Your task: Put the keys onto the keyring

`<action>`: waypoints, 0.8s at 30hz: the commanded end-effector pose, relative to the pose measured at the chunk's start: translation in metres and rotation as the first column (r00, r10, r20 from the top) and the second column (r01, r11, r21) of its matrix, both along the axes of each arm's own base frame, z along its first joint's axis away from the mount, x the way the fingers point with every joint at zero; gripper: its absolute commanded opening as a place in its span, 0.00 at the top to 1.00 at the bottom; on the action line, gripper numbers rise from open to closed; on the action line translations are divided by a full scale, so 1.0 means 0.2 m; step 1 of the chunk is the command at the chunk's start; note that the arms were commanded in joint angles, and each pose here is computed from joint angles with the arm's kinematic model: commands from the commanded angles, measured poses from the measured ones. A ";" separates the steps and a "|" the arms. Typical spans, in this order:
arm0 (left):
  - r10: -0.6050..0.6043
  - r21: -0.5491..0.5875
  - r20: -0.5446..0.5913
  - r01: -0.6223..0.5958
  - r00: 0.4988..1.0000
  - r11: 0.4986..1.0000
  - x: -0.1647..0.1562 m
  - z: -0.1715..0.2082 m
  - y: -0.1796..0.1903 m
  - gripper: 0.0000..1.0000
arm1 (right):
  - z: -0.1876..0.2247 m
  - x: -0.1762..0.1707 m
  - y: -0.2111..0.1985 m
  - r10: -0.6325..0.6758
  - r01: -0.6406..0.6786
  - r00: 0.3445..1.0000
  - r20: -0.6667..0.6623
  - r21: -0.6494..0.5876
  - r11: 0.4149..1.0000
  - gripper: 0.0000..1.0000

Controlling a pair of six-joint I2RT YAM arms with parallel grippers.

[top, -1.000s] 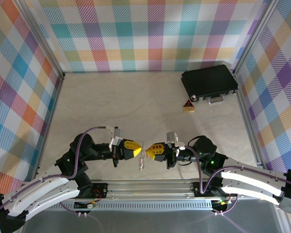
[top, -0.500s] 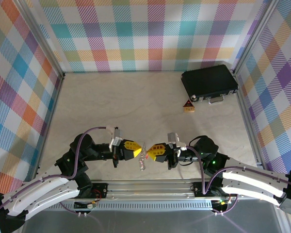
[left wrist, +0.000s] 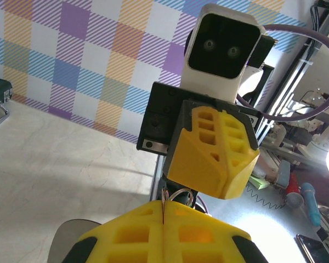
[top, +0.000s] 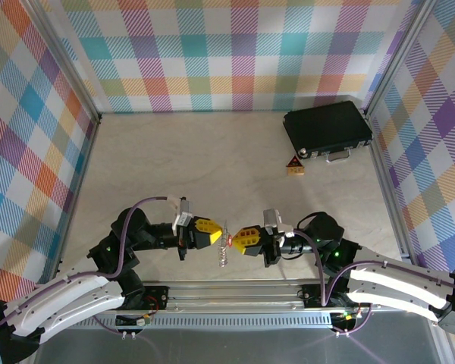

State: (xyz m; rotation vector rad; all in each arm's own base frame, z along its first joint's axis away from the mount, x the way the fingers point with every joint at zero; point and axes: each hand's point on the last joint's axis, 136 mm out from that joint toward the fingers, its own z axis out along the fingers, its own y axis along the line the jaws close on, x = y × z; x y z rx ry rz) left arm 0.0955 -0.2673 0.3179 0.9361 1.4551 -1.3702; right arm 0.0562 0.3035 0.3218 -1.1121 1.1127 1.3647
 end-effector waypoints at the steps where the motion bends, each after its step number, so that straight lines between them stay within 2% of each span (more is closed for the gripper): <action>1: -0.001 -0.088 0.054 0.006 0.999 0.996 -0.02 0.17 0.02 1.00 | 0.09 -0.04 -0.02 0.022 -0.024 0.999 0.049 0.040 0.999 1.00; 7: 0.003 -0.093 0.056 0.002 0.998 0.996 -0.01 0.17 0.02 1.00 | 0.09 -0.03 -0.05 -0.002 0.000 0.999 0.045 0.048 0.999 1.00; 11: 0.002 -0.094 0.072 0.004 0.997 0.996 -0.02 0.18 0.02 1.00 | 0.11 0.02 -0.08 -0.078 0.078 0.997 0.000 0.048 0.996 1.00; 15: -0.027 -0.101 0.098 0.036 0.995 0.994 -0.05 0.19 0.02 1.00 | 0.12 0.09 -0.09 -0.148 0.149 0.988 -0.049 0.015 0.989 0.92; 20: -0.038 -0.116 0.128 0.053 0.991 0.992 -0.06 0.21 0.02 1.00 | 0.13 0.09 -0.03 -0.120 0.118 0.989 -0.090 -0.030 0.993 0.73; 24: -0.044 -0.123 0.136 0.061 0.990 0.991 -0.07 0.22 0.02 1.00 | 0.13 0.10 -0.01 -0.111 0.107 0.988 -0.104 -0.042 0.993 0.66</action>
